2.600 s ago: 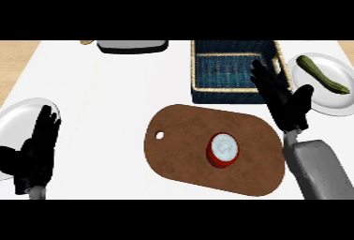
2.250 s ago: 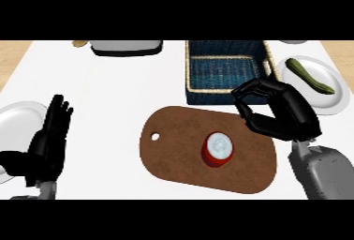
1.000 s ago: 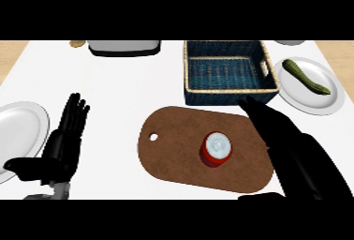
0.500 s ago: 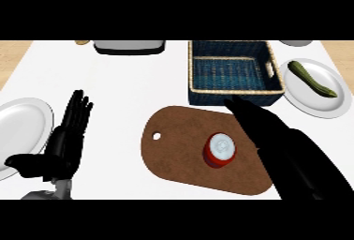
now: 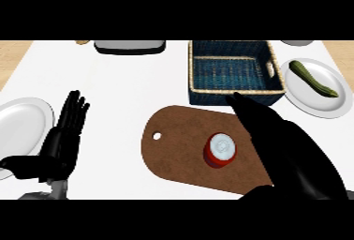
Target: Pick the can from the cutting board and place it in the basket
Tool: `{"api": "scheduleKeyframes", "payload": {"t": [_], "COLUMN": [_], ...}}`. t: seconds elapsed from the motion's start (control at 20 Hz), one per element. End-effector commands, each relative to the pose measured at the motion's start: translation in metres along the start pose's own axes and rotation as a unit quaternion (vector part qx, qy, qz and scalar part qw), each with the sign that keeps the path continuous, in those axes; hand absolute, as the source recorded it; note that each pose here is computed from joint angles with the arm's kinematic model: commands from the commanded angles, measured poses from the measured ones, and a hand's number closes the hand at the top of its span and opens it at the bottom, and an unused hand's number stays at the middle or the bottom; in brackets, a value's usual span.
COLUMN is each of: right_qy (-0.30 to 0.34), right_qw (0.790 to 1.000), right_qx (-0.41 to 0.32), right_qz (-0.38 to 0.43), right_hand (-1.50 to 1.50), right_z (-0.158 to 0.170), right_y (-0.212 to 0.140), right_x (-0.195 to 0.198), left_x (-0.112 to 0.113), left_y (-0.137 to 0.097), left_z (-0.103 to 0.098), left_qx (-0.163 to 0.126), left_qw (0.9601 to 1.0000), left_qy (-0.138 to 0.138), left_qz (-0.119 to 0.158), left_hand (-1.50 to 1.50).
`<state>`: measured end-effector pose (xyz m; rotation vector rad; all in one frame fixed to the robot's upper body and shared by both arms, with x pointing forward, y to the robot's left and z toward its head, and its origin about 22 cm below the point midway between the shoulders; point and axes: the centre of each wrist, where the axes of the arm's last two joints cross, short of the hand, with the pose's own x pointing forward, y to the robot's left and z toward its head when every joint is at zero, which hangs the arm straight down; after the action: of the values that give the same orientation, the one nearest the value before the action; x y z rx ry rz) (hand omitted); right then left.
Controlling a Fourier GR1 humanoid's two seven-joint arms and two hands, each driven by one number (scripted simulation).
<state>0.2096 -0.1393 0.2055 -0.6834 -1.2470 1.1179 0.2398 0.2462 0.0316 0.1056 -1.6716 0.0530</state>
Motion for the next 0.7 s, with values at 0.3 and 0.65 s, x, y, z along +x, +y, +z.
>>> {"api": "scheduleKeyframes", "payload": {"t": [0.3, 0.65], "right_qy": [0.078, 0.080], "right_qw": [0.996, 0.996], "right_qx": [0.024, 0.012], "right_qz": [0.017, 0.027], "right_hand": [-1.50, -1.50], "right_z": [0.002, -0.001], "right_y": [0.026, 0.041], "right_x": [0.020, 0.004], "left_x": [0.005, 0.004], "left_y": [-0.025, -0.010], "left_z": [-0.002, 0.005], "left_qx": [-0.011, -0.002], "left_qw": [0.9999, 0.9999], "left_qy": [-0.005, 0.009], "left_qz": [0.003, 0.004], "left_hand": [0.00, 0.00]}}
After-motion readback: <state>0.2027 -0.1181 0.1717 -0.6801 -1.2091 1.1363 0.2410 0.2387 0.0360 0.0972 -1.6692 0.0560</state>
